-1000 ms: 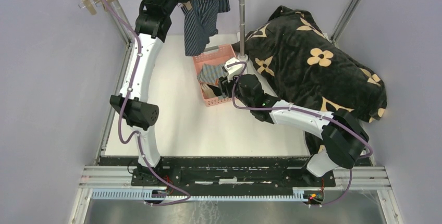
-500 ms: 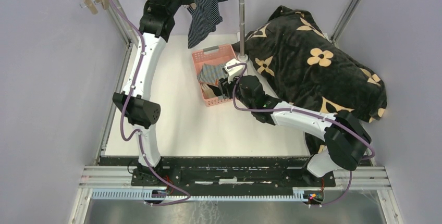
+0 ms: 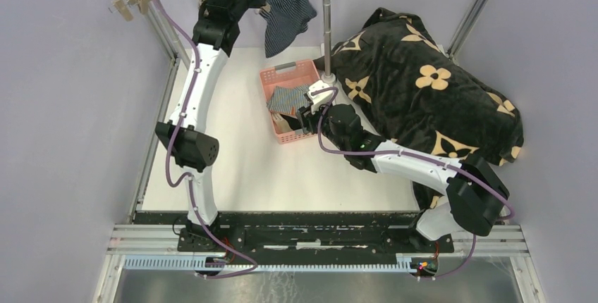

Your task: Remove the underwear clipped to the hanger

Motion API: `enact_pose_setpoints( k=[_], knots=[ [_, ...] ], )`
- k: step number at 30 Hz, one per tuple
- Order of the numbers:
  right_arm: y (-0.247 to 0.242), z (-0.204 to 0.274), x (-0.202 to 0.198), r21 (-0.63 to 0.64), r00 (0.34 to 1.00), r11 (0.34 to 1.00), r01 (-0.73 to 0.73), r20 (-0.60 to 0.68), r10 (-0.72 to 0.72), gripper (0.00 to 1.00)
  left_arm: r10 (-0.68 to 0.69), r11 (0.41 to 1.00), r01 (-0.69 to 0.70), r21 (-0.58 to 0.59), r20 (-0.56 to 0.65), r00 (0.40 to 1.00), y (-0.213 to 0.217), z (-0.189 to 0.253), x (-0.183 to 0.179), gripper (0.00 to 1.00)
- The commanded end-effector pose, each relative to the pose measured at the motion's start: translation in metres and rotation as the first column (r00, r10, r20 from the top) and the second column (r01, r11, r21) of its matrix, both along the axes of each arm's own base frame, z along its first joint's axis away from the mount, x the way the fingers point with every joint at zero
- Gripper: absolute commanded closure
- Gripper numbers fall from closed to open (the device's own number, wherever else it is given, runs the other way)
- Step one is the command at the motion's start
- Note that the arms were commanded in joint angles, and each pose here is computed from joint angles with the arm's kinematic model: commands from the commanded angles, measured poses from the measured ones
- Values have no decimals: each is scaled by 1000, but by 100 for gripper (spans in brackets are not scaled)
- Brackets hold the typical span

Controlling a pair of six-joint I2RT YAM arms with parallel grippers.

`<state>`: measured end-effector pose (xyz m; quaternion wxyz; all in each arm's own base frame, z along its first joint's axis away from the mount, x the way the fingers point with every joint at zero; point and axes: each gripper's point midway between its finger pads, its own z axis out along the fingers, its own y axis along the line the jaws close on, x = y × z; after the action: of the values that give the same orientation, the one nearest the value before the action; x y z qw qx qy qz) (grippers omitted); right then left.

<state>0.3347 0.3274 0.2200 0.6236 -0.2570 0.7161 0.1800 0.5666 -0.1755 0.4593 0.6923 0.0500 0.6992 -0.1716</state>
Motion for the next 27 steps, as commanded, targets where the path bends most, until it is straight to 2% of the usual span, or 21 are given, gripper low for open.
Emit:
enact_pose_setpoints(
  k=[1, 2, 3, 14, 23, 27],
  knots=[
    [-3, 28, -2, 55, 998, 998, 7, 66, -11, 39, -4, 999, 4, 34, -2, 1000, -3, -10, 7, 89],
    [-3, 27, -2, 56, 998, 998, 6, 67, -10, 39, -5, 999, 5, 32, 0, 1000, -4, -9, 7, 96],
    [-3, 27, -3, 56, 998, 998, 6, 68, -9, 38, -9, 1000, 9, 29, 3, 1000, -5, -9, 7, 97],
    [-3, 15, -6, 33, 998, 999, -9, 55, 8, 39, 5, 999, -1, -32, 134, 991, 0, 35, -12, 97],
    [-5, -2, -9, -4, 999, 1000, -15, 33, 15, 39, 75, 996, -58, -70, 267, 961, 18, 87, -36, 97],
    [-7, -7, -11, -9, 1000, 1000, -16, 27, 16, 39, 65, 996, -41, -81, 314, 947, 18, 104, -45, 97]
  ],
)
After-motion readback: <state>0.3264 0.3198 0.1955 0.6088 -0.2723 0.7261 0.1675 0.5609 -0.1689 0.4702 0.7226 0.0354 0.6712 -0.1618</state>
